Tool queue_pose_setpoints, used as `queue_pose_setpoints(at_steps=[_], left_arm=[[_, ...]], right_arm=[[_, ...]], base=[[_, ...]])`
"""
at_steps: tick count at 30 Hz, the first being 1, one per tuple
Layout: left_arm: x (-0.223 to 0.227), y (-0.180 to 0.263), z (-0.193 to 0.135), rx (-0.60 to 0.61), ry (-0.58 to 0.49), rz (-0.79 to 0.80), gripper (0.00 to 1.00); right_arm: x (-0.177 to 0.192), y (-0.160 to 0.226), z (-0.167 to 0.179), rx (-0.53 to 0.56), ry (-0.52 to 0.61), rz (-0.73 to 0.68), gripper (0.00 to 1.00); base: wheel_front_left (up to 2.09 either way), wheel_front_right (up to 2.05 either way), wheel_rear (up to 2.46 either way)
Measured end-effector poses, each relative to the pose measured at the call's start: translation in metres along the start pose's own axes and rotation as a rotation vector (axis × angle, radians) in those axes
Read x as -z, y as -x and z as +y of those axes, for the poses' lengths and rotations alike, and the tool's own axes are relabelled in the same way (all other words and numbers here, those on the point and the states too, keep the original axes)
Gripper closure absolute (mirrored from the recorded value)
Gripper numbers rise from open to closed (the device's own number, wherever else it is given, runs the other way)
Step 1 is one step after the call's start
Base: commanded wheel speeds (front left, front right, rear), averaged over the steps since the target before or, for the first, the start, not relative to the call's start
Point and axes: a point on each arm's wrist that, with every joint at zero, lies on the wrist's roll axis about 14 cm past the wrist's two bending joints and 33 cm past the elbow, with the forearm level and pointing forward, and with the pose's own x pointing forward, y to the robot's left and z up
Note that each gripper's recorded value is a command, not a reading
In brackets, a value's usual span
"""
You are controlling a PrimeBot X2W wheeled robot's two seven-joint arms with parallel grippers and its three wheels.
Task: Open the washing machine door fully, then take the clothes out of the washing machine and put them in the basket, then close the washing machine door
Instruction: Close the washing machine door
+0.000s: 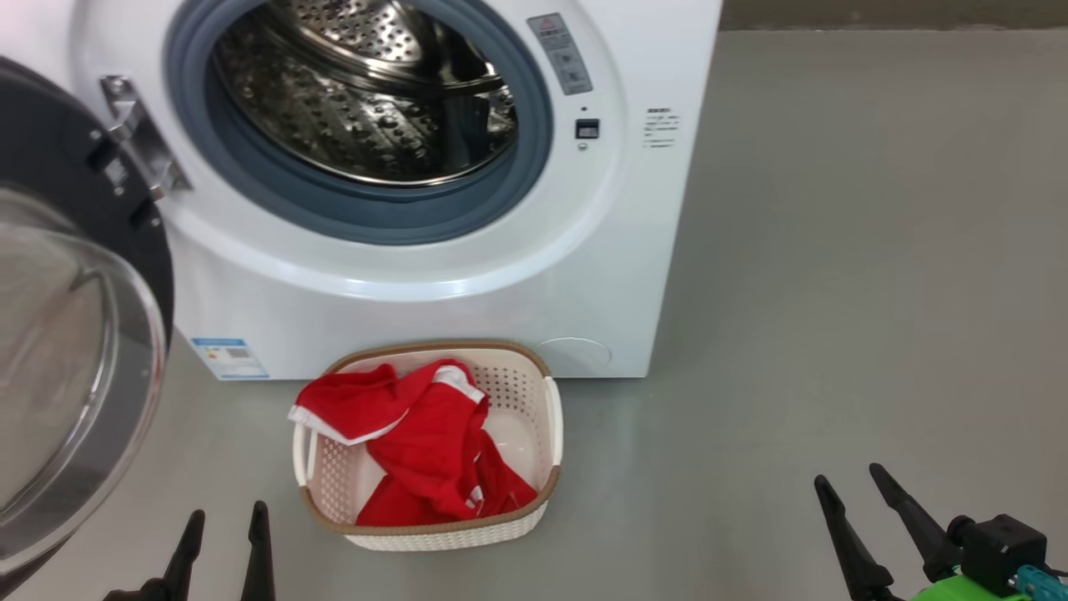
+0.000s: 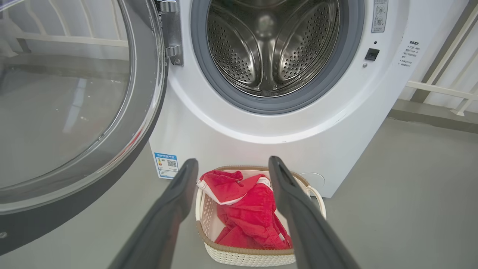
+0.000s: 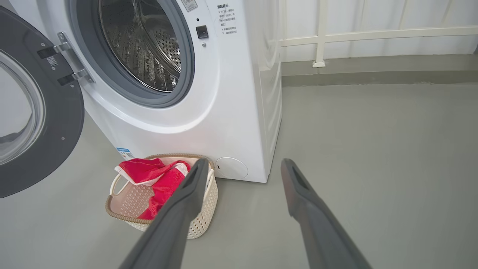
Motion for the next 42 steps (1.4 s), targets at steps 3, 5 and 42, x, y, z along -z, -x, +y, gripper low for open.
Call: queue_pose_setpoints(at_steps=[3, 5, 42], left_arm=[[-0.001, 0.007, 0.015, -0.049, 0.007, -0.005, 0.00], [-0.002, 0.012, 0.024, -0.082, 0.015, -0.010, 0.00], [-0.010, 0.141, 0.127, -0.599, 0.164, -0.110, 0.00]], right_arm=[[0.007, -0.008, 0.018, -0.061, -0.001, 0.024, 0.00], [0.011, -0.013, 0.030, -0.100, 0.001, 0.037, 0.00], [0.029, -0.076, 0.238, -0.755, 0.046, 0.094, 0.00]], base=[[0.00, 0.00, 0.00], [0.00, 0.00, 0.00], [0.00, 0.00, 0.00]])
